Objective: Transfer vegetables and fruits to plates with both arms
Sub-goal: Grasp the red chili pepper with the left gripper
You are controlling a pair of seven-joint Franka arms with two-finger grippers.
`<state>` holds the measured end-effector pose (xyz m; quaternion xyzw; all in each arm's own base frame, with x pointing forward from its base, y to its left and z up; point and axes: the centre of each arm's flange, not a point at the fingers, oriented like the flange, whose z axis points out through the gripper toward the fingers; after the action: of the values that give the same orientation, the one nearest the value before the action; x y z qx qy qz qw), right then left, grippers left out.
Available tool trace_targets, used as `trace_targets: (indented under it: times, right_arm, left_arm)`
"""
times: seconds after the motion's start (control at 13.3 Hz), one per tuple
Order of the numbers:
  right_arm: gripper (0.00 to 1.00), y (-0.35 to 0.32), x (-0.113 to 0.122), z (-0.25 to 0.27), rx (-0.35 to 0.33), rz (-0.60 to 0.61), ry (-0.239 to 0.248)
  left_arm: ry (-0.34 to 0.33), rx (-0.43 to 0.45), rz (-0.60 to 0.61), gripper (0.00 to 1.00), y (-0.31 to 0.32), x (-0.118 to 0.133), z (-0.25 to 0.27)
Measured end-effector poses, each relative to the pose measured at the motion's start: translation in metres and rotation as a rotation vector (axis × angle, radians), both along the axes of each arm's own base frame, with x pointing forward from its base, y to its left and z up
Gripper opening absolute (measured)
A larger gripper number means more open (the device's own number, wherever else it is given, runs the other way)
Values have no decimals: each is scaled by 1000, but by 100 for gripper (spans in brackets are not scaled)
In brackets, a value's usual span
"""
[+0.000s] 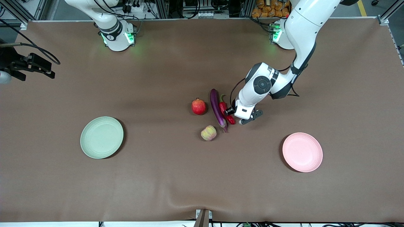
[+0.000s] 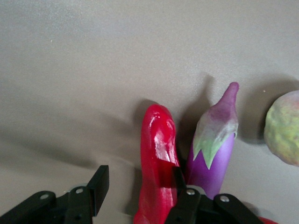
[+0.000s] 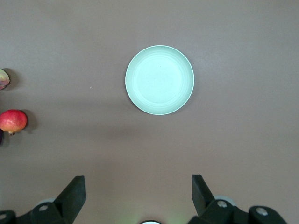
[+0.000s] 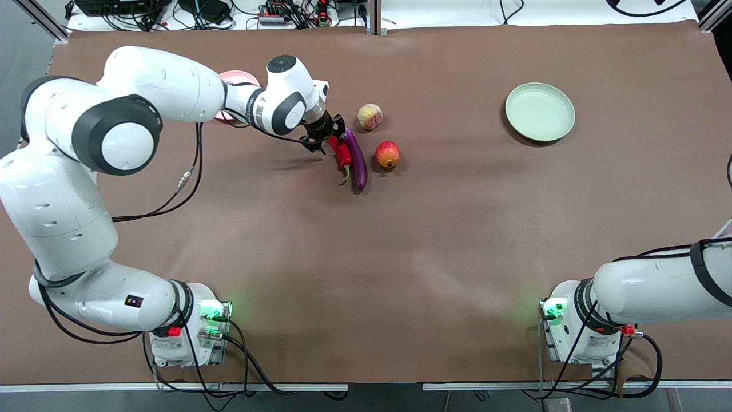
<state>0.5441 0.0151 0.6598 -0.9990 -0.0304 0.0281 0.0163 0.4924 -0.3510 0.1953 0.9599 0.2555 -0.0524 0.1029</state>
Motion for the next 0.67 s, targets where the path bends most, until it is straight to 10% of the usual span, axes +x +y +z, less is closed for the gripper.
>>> trace_targets:
  times: [0.67]
  right_arm:
    - [100, -1, 0, 0, 1, -2, 0]
  left_arm:
    - [-8, -37, 35, 57, -17, 6, -24]
